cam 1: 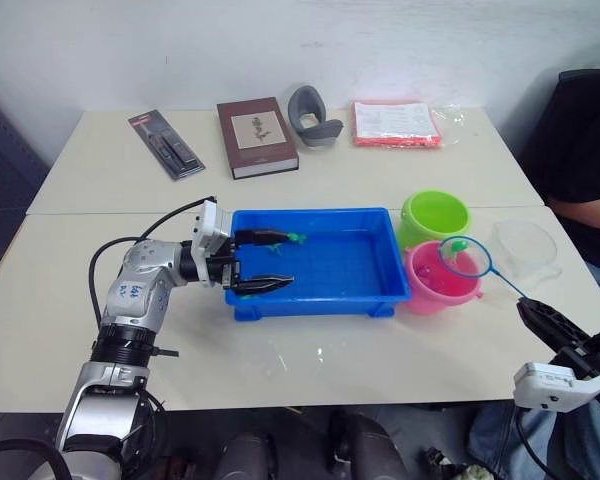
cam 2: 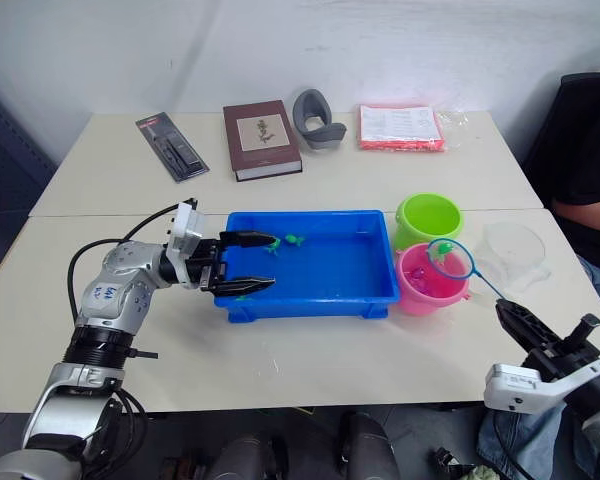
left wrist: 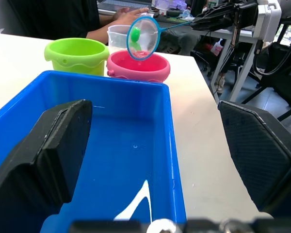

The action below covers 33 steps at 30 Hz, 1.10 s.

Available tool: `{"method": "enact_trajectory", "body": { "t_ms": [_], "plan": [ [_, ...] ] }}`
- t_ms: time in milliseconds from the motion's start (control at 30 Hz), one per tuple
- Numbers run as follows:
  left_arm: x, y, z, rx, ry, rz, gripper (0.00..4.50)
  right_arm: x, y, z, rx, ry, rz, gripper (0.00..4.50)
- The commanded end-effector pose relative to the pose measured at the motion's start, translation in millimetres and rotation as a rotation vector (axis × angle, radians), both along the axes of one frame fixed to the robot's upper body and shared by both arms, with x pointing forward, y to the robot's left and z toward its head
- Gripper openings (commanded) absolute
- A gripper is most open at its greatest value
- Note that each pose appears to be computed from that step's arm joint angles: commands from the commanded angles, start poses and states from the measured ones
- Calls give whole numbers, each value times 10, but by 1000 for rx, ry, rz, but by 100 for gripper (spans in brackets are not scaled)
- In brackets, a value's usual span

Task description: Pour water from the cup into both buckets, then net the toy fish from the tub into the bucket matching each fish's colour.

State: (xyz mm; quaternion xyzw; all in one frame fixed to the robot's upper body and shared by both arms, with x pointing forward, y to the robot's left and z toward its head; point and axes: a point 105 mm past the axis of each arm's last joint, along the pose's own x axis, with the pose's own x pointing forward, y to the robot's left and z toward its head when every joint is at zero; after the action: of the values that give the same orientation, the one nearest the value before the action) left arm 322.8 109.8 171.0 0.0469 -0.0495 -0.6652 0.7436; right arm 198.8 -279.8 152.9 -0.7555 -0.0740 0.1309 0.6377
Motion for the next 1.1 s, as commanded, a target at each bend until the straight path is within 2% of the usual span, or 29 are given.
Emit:
{"method": "enact_trajectory", "body": {
  "t_ms": [33,100,167,367,500,600,667,733,800,967,1100],
  "plan": [
    [-23,19,96,-8,-46,0,446,-22,9,81,1,-29,21,0],
    [-34,5,99,-7,-46,-9,446,-36,30,55,10,-17,29,0],
    [-32,3,108,-11,-48,-9,446,-22,-122,129,-1,-54,-35,0],
    [-30,-13,113,-13,-51,-12,446,-31,-13,94,-14,-33,36,0],
    [-25,-14,104,-13,-49,-13,446,65,-183,287,4,-104,-24,0],
    [-15,-11,97,-15,-51,-6,446,209,-142,389,435,-142,-75,0],
    [-13,-10,93,-16,-50,-4,446,319,-207,470,623,-171,-118,0],
    [-14,-10,85,-15,-48,-5,446,422,-285,556,692,-200,-155,0],
    [-14,-10,80,-16,-46,-5,446,509,-336,592,680,-199,-186,0],
    [-10,-1,73,-17,-51,0,446,811,-250,590,545,-149,-127,0],
    [-8,15,69,-19,-57,7,446,987,-243,536,539,-120,-114,0]
  ]
}}
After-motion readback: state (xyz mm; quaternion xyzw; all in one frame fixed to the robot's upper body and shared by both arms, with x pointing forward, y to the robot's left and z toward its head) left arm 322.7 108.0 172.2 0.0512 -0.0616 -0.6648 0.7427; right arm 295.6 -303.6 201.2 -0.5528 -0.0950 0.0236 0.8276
